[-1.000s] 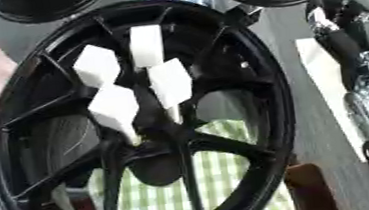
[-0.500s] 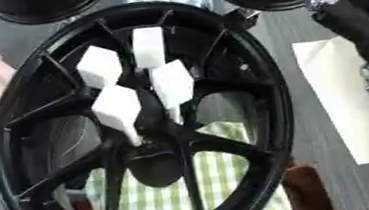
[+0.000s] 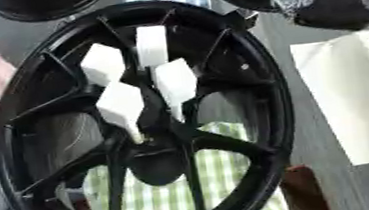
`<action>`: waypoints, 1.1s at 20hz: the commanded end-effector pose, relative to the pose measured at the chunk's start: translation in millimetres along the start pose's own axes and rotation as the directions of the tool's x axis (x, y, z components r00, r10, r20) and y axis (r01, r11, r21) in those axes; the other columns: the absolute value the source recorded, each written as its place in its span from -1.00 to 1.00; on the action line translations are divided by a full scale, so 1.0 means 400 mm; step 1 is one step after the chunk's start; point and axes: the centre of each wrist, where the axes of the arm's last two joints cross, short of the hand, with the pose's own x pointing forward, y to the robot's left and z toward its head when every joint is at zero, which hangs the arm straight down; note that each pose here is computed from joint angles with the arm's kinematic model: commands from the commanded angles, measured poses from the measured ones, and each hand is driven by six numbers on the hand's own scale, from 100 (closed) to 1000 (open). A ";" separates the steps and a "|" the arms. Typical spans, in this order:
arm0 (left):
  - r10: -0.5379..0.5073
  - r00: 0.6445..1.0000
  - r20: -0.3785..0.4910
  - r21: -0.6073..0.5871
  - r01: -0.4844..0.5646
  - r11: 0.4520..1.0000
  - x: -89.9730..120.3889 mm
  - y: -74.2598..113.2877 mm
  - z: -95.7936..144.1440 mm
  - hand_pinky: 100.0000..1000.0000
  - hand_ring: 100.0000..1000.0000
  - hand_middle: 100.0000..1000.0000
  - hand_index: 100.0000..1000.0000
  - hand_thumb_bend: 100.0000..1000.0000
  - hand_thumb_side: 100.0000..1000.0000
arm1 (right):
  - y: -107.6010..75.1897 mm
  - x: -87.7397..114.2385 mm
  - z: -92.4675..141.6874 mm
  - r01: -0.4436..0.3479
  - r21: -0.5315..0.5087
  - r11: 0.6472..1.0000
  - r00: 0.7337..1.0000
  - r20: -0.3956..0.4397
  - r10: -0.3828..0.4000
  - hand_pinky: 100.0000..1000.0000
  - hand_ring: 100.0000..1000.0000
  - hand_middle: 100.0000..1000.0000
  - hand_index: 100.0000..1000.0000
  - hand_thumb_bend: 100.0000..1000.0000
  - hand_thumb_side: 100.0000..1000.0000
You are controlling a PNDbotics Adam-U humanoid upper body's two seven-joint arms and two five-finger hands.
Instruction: Pull the pin out of the wheel hub.
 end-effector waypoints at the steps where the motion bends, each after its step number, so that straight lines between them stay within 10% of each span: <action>1: -0.010 0.999 0.034 -0.016 0.011 1.000 0.021 0.002 -0.012 0.41 0.45 0.34 0.30 -0.37 0.32 | -0.063 0.027 -0.004 -0.056 0.006 0.998 0.998 0.026 0.056 0.62 0.47 0.16 0.42 -0.55 -0.48; 7: -0.027 0.999 0.029 -0.036 0.028 0.999 0.020 0.001 -0.014 0.41 0.46 0.34 0.30 -0.38 0.33 | -0.070 0.064 -0.028 -0.214 0.159 0.964 0.976 0.077 0.204 0.64 0.52 0.30 0.51 -0.28 -0.33; 12: -0.020 0.999 0.031 -0.068 0.022 0.997 0.024 -0.011 -0.017 0.41 0.46 0.34 0.30 -0.38 0.33 | -0.071 0.091 -0.040 -0.390 0.308 0.868 0.919 0.191 0.346 0.64 0.54 0.33 0.54 -0.16 -0.30; 22: -0.035 0.999 0.015 -0.075 0.036 0.997 0.013 -0.005 -0.011 0.41 0.46 0.35 0.30 -0.38 0.33 | 0.002 0.164 -0.098 -0.419 0.414 0.808 0.901 0.301 0.313 0.63 0.54 0.33 0.56 0.03 -0.38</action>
